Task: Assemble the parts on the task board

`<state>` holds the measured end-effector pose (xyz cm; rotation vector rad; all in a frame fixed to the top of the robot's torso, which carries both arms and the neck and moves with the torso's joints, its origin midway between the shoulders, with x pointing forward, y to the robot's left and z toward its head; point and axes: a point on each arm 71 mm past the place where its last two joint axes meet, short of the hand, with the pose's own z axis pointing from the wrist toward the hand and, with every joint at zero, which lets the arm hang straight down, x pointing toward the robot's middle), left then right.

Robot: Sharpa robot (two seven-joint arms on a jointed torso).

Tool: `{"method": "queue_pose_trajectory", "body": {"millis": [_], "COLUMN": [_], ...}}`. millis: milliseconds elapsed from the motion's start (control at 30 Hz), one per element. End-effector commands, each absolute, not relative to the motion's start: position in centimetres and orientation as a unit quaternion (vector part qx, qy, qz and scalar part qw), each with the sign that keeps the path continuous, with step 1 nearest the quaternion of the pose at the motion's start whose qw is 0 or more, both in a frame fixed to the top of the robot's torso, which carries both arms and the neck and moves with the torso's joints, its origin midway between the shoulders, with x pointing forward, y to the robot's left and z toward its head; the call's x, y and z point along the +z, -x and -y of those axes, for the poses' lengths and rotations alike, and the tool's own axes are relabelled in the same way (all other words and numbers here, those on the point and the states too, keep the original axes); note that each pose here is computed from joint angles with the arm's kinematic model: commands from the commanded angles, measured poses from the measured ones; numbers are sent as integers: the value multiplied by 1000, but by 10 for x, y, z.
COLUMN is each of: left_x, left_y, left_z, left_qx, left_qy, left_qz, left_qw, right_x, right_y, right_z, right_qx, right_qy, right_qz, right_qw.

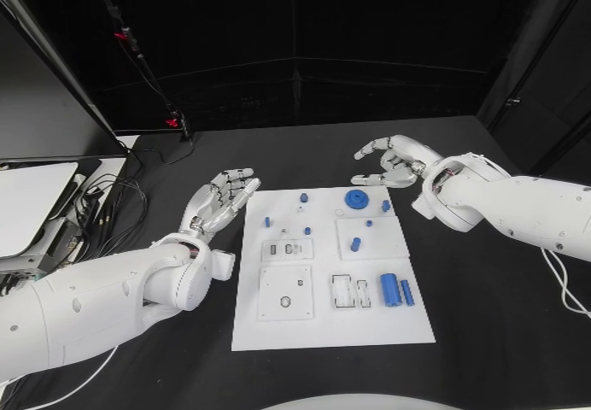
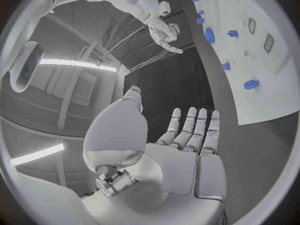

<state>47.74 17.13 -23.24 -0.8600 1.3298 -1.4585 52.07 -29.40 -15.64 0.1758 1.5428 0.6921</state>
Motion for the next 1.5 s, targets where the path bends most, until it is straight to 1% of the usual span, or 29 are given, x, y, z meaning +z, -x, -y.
{"method": "queue_pose_trajectory", "body": {"millis": [33, 300, 433, 800, 1500], "left_x": [-212, -212, -212, -213, -213], "left_y": [-470, -471, -471, -471, -471], "left_z": [-169, -169, -170, -172, -173], "left_qx": [-674, -673, -672, -670, -669], "left_qy": [276, 276, 276, 277, 278], "left_qz": [-453, -453, -453, -453, -454], "left_qw": [515, 515, 516, 518, 518], "right_x": [-160, -169, -174, -186, -195], "right_y": [-523, -531, -535, -542, -544], "right_z": [295, 303, 304, 288, 273], "right_qx": [269, 203, 183, 171, 156], "right_qy": [-49, -35, -34, -7, 18], "right_qz": [-704, -718, -727, -745, -758], "right_qw": [655, 665, 660, 645, 634]}}
